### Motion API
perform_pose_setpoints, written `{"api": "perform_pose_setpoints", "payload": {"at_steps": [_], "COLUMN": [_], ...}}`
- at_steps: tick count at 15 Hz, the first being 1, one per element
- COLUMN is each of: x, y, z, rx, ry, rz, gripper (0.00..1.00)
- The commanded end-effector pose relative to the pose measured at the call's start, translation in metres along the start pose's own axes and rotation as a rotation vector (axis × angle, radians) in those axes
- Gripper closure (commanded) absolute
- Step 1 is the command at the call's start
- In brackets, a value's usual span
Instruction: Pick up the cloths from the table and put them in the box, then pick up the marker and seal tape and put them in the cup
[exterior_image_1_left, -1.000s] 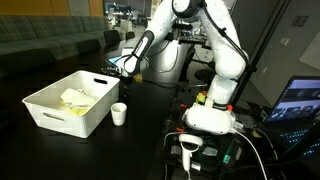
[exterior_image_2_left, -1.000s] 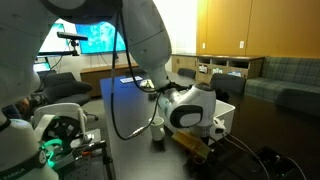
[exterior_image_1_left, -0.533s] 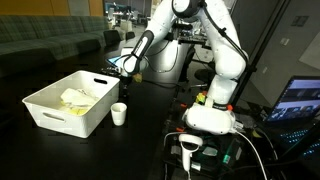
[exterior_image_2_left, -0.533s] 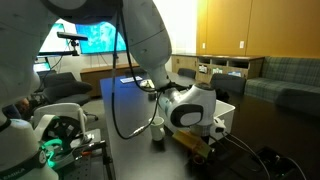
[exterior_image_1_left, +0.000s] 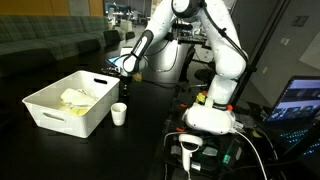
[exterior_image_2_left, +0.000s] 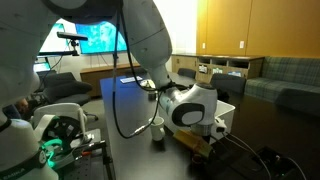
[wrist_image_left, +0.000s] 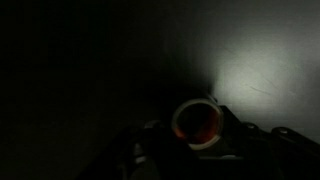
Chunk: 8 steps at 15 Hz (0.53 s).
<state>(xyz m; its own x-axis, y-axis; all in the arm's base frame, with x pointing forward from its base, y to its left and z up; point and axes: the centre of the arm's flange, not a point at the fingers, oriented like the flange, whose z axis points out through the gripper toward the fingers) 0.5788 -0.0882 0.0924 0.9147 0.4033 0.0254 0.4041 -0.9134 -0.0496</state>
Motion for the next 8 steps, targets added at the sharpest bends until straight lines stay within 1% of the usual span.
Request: {"api": "perform_pose_setpoints", "payload": {"at_steps": [1, 6, 8], "x": [0.005, 0.003, 0.002], "y": [0.0, -0.008, -0.017], "z": [-0.016, -0.038, -0.051], "rx": [0.0, -0.02, -0.029], "ry": [-0.039, -0.102, -0.126], "rz": [0.011, 0.029, 0.045], "gripper": [0.75, 0.75, 0.75]}}
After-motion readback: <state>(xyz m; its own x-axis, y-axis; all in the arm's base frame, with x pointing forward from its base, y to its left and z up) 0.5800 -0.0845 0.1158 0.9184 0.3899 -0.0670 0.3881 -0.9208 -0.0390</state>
